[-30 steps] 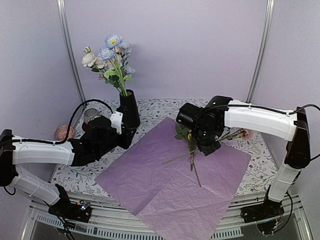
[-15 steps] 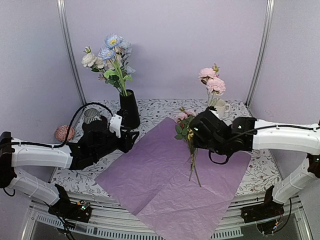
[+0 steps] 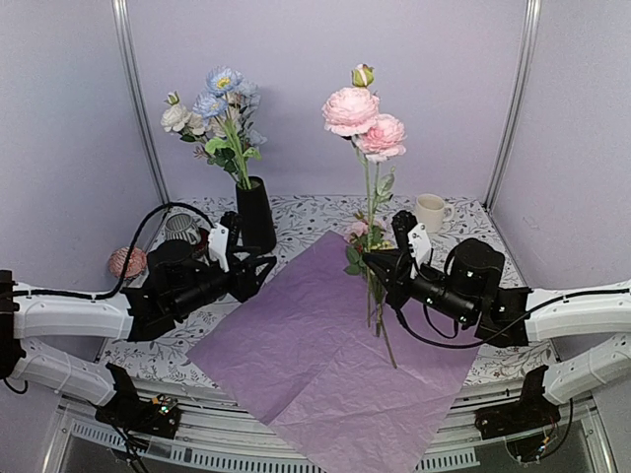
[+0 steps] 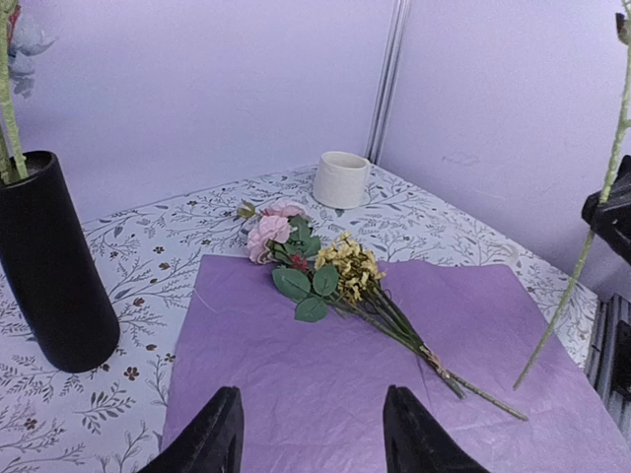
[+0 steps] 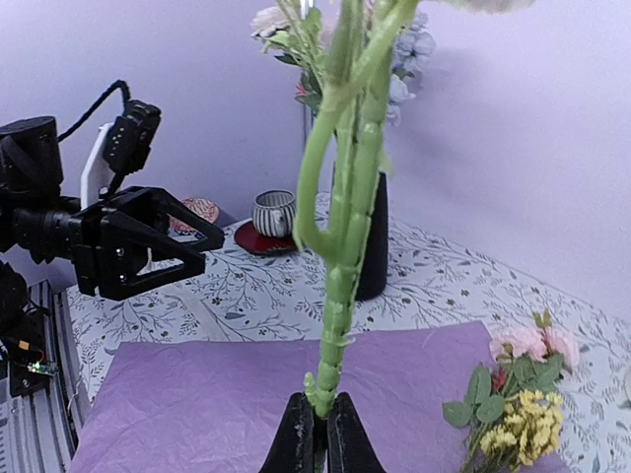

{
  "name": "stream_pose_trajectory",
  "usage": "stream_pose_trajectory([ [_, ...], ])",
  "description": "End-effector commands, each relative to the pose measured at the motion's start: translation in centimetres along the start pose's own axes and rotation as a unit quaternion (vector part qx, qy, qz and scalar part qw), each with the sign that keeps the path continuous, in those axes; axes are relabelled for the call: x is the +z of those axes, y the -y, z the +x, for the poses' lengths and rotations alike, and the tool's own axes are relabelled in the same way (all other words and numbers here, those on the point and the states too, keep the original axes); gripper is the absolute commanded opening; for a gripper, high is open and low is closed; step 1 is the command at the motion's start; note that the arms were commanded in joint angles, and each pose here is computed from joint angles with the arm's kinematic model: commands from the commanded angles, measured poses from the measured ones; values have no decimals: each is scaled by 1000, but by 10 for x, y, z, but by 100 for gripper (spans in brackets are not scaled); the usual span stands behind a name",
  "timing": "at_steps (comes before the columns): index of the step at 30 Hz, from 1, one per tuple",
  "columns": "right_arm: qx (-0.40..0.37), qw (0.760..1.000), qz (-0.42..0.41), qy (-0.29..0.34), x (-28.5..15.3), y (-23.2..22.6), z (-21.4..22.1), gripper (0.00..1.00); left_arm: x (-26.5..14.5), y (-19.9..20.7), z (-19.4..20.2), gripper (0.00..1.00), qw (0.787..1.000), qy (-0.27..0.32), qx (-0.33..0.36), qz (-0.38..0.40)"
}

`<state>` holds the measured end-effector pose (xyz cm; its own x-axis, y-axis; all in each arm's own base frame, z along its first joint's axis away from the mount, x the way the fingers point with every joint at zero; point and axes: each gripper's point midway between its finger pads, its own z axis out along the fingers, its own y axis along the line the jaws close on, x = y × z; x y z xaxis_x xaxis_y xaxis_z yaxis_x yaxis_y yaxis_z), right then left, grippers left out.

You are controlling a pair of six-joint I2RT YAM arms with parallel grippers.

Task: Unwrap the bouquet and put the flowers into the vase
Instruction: Pick up the fake flower from the flattened wrapping paper, then pass from the right arm to the left

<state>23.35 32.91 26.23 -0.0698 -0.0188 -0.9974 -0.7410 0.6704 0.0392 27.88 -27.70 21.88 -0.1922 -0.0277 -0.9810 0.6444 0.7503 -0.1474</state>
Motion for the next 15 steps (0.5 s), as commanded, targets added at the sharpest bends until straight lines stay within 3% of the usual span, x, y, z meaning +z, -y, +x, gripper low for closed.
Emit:
stream_pose_trajectory([
  [1, -82, 990, -83, 79, 9, -30, -29, 2, -3, 5, -5, 51, 999, 20, -14, 29],
  [8, -122, 976, -140, 109, 26, -54, -15, 2, -12, 15, -8, 77, 996, 45, -18, 77],
  [15, -110, 963, -218, 117, 49, -84, 5, 2, -12, 26, -9, 83, 988, 57, -24, 142],
])
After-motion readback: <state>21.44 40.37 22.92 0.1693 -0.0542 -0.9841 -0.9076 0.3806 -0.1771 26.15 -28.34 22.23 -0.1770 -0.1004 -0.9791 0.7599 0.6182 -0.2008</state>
